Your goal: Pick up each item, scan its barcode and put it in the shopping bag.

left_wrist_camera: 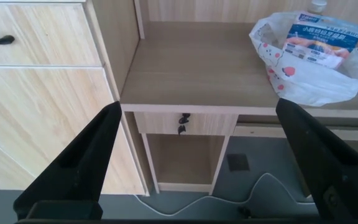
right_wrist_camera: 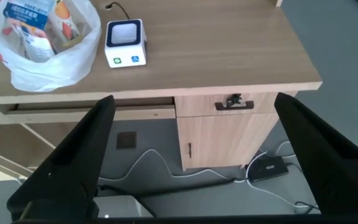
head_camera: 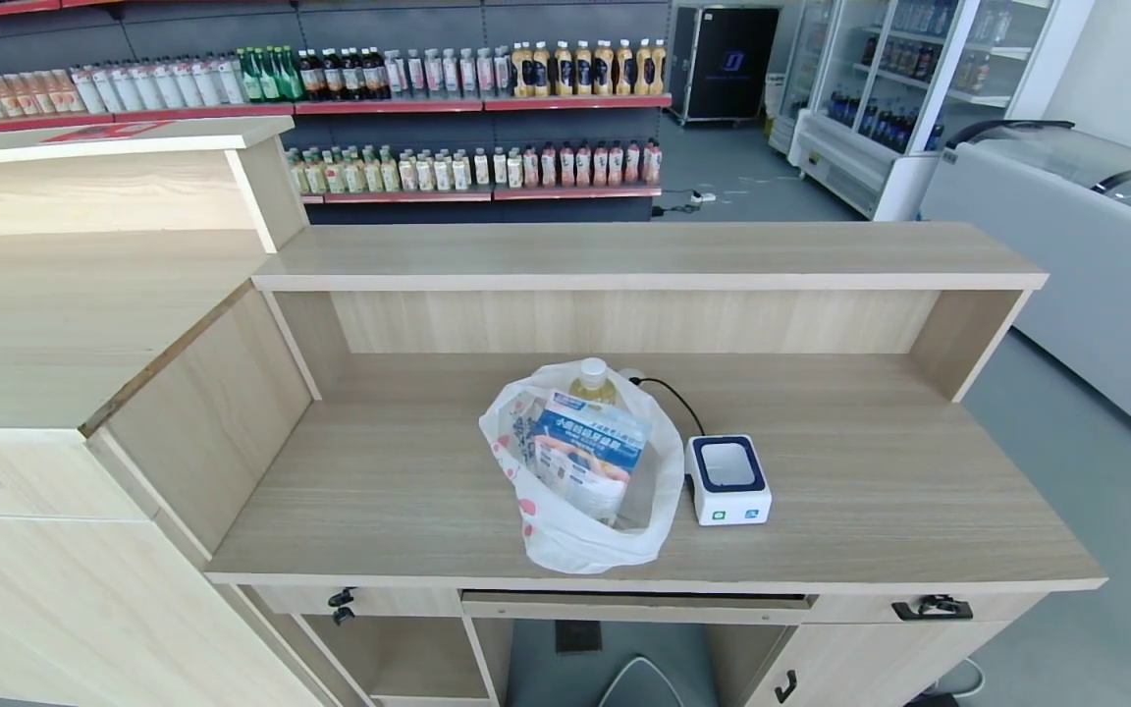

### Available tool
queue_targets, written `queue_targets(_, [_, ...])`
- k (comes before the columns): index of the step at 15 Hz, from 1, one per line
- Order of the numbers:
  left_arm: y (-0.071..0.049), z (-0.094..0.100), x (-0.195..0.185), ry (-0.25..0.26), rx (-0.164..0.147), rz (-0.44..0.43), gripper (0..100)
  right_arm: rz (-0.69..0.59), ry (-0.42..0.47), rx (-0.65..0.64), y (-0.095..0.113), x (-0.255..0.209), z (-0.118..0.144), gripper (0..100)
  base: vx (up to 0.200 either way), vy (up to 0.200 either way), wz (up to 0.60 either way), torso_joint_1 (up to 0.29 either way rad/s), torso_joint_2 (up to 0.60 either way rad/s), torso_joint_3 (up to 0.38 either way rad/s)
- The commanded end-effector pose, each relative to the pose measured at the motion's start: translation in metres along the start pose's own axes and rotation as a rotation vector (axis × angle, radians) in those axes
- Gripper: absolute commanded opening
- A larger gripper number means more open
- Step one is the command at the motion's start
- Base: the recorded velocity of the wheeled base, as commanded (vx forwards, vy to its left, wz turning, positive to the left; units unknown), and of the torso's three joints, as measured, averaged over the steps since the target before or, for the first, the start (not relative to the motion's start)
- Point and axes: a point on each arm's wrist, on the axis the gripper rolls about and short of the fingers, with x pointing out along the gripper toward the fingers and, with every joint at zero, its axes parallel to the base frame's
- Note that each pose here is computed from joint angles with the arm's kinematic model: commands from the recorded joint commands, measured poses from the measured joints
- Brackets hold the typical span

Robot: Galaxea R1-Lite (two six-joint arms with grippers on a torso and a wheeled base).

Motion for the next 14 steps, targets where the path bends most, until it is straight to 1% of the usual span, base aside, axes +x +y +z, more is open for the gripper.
queue_targets(1, [0.0000, 0.0000, 0.0000, 0.000, 0.001, 0.001, 100, 0.028, -0.087, 0.007, -0.0007, -0.0067, -0.0025, 100, 0.000, 0.000, 0.00, 0.000, 0.00, 0.000])
queue_targets(14, [0.0000, 0.0000, 0.0000, 0.000, 0.001, 0.001, 100, 0.028, -0.081, 0.008, -0.0007, -0.0067, -0.0031, 100, 0.000, 0.000, 0.00, 0.000, 0.00, 0.000])
